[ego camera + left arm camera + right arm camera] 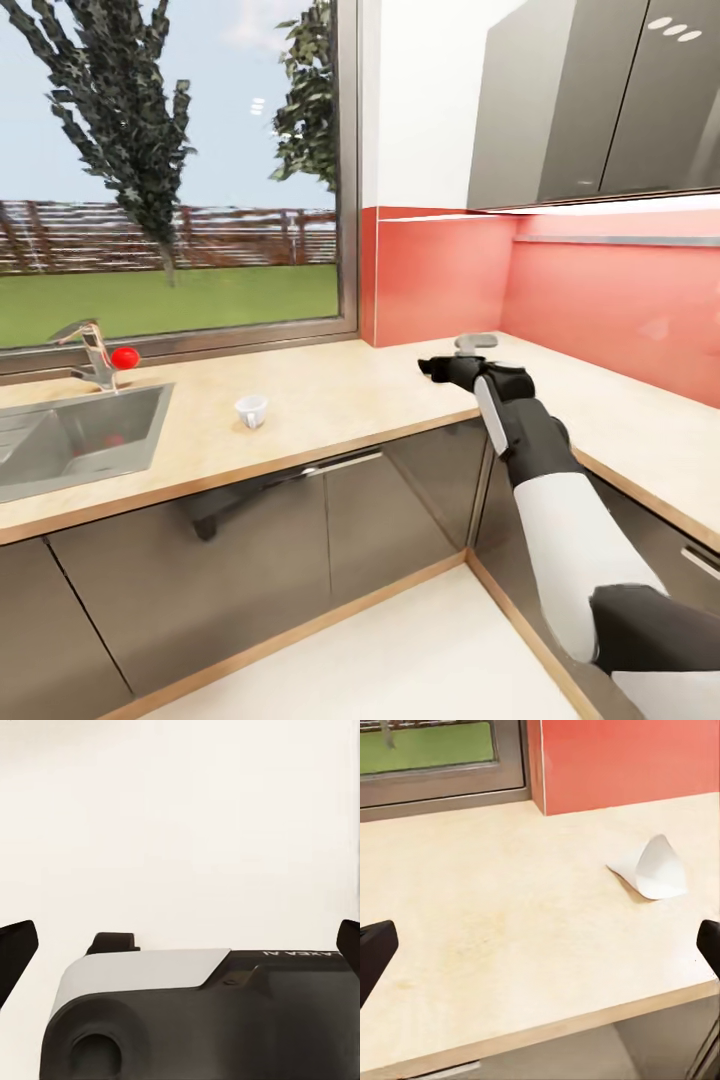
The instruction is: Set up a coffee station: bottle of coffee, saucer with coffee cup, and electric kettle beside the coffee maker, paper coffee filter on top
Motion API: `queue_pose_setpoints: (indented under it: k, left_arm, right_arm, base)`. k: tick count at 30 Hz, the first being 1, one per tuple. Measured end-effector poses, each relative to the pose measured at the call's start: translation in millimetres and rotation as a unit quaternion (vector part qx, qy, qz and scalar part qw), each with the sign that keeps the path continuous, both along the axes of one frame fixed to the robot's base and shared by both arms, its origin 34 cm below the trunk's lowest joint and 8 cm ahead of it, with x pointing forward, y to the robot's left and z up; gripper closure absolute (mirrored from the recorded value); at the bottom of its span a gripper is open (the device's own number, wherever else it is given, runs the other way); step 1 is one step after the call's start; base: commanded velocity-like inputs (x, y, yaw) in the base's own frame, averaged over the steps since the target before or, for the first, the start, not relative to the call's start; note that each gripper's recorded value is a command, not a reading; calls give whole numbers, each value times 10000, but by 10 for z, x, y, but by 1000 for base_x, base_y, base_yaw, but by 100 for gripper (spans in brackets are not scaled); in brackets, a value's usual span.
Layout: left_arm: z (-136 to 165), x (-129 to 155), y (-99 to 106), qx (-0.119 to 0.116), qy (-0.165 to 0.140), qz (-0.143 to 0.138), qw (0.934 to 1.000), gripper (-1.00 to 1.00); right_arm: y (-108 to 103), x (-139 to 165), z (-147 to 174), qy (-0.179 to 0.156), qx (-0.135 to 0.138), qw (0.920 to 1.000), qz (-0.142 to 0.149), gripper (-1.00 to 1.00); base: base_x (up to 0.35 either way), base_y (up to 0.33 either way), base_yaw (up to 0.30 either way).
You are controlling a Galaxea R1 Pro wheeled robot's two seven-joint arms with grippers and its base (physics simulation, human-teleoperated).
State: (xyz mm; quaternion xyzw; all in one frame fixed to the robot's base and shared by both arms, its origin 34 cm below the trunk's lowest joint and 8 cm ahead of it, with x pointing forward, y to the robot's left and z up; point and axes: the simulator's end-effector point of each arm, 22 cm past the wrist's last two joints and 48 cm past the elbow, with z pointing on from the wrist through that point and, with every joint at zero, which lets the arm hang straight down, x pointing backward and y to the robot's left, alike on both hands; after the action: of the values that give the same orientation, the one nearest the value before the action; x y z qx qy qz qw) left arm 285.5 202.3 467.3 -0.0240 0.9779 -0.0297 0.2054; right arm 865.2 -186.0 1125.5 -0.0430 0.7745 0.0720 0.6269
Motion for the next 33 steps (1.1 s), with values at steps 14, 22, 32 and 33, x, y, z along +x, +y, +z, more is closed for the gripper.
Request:
queue_pose_setpoints:
  k: [14,22,32,33]
  left_arm:
    - [-3,0,29,19,3,13,10000,-100]
    - [-2,0,29,19,2,14,10000,-100]
    - [-3,-1,30,19,3,15,10000,-100]
    - [-3,-1,30,19,3,15,10000,-100]
  right_arm:
    - [41,207,-531,313,-7,9995,30,-100]
    - [46,206,-573,353,16,9994,48,-100]
    - [37,209,-573,351,13,9994,43,-100]
    - [37,209,-572,350,12,9994,43,-100]
  base:
    - [50,-42,0]
    - [80,-67,33]
    - [84,-71,224]
    - [17,-14,263]
